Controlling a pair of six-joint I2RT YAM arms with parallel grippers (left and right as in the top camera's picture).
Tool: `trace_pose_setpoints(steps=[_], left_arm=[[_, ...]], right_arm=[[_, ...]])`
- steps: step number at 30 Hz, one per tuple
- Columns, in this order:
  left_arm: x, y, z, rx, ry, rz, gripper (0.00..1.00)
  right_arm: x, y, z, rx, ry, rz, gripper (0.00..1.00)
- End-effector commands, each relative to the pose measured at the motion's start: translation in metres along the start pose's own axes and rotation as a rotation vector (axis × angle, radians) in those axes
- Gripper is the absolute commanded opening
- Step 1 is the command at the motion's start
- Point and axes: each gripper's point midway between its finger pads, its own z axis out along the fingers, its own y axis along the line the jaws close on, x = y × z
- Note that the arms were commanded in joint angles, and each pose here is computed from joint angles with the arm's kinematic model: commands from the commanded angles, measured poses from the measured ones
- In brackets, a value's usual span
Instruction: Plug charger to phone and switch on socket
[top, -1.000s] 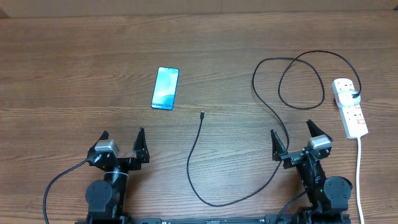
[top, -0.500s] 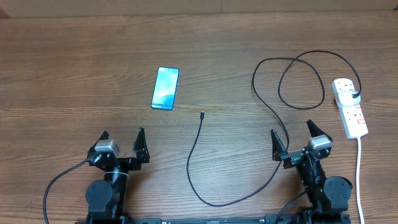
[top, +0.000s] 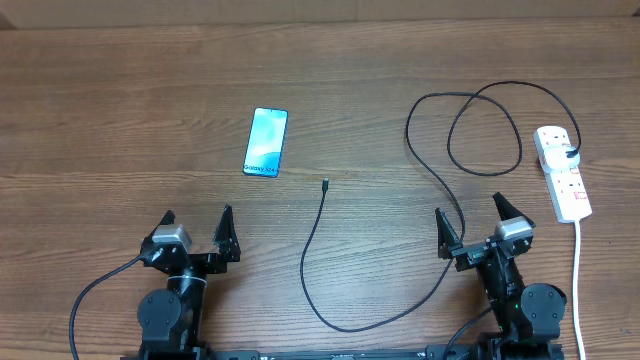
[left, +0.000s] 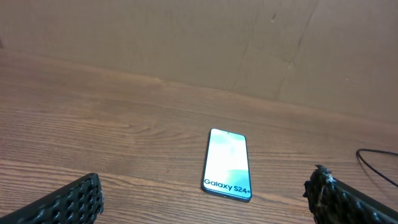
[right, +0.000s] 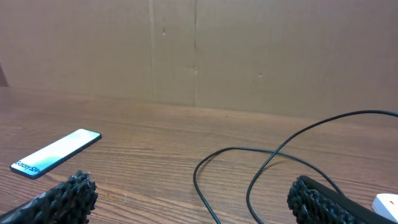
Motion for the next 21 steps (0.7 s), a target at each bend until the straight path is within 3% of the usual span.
trace_pose_setpoints(steps=[1, 21], left_arm=[[-0.0006, 0.0012, -0.0004, -0.007, -0.008, -0.017, 1.00], [-0.0007, 0.0012, -0.0004, -0.007, -0.008, -0.017, 1.00]], right_arm=[[0.0026, -0.0002, 0.0002, 0.002, 0.000, 0.006, 1.00], [0.0026, -0.0002, 0.0002, 0.002, 0.000, 0.005, 1.00]])
